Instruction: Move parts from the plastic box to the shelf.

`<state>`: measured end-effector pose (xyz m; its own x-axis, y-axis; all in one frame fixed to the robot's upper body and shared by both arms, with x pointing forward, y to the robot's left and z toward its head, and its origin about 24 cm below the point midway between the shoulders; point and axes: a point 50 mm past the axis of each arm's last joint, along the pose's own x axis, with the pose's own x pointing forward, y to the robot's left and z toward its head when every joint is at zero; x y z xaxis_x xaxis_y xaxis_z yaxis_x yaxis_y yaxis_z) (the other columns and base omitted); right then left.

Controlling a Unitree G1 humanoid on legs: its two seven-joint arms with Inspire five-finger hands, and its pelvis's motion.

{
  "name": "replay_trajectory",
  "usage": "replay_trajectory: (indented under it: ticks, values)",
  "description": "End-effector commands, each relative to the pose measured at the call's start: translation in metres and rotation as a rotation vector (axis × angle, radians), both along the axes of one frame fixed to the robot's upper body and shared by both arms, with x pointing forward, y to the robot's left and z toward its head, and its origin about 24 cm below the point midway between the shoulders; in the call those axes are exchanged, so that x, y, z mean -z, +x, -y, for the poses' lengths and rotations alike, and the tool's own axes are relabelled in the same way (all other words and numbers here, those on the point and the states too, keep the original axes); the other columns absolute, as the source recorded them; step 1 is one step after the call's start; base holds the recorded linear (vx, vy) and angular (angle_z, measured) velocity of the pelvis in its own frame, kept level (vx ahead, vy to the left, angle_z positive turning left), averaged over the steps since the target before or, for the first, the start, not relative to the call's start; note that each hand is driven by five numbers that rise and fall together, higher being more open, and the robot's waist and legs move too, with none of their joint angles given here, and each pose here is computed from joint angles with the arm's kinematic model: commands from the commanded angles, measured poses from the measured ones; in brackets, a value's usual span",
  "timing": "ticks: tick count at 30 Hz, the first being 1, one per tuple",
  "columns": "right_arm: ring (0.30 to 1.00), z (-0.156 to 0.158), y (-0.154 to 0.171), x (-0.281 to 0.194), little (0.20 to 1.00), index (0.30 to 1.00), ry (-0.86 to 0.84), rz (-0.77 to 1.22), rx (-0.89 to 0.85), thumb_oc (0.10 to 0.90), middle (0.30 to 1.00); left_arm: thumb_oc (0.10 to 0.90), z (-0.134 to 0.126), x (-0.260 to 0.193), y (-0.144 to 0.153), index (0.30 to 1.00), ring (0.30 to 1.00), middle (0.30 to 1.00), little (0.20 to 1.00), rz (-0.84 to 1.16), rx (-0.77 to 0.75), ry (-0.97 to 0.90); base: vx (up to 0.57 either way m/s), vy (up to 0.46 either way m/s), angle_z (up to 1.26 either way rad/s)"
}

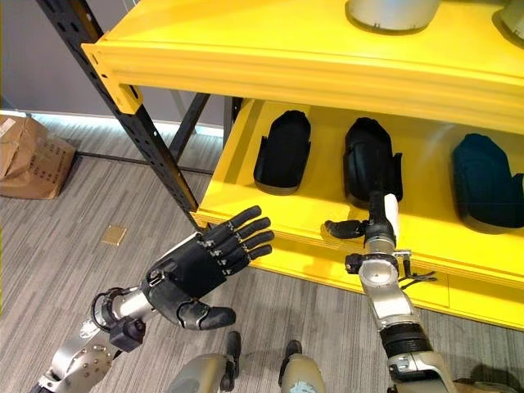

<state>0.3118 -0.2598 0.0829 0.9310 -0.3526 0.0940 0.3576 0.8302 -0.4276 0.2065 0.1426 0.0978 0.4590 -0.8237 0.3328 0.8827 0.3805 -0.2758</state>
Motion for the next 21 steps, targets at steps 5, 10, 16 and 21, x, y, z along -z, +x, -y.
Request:
replay_trajectory:
  ticks: [5,10,16,21]
  values:
    - [1.0,0.003,0.015,-0.036,1.0,1.0,0.07,0.155,0.039,0.9,1.0,0.9,0.013,-0.03,-0.005,1.0,1.0,1.0,1.0,0.155,0.02,-0.162,0.0,0.031,-0.04]
    - [1.0,0.002,0.018,-0.04,1.0,1.0,0.069,0.154,0.015,0.9,1.0,0.9,0.014,-0.03,-0.006,1.0,1.0,1.0,1.0,0.152,0.025,-0.167,0.0,0.008,0.0]
    - [1.0,-0.003,0.019,-0.043,1.0,1.0,0.054,0.178,-0.015,0.9,1.0,0.9,0.015,-0.03,-0.005,1.0,1.0,1.0,1.0,0.149,0.029,-0.171,0.0,0.0,0.0]
    - [1.0,-0.009,0.019,-0.053,1.0,1.0,0.04,0.257,-0.035,0.9,1.0,0.9,0.017,-0.029,-0.005,1.0,1.0,1.0,1.0,0.141,0.036,-0.17,0.0,0.0,0.0]
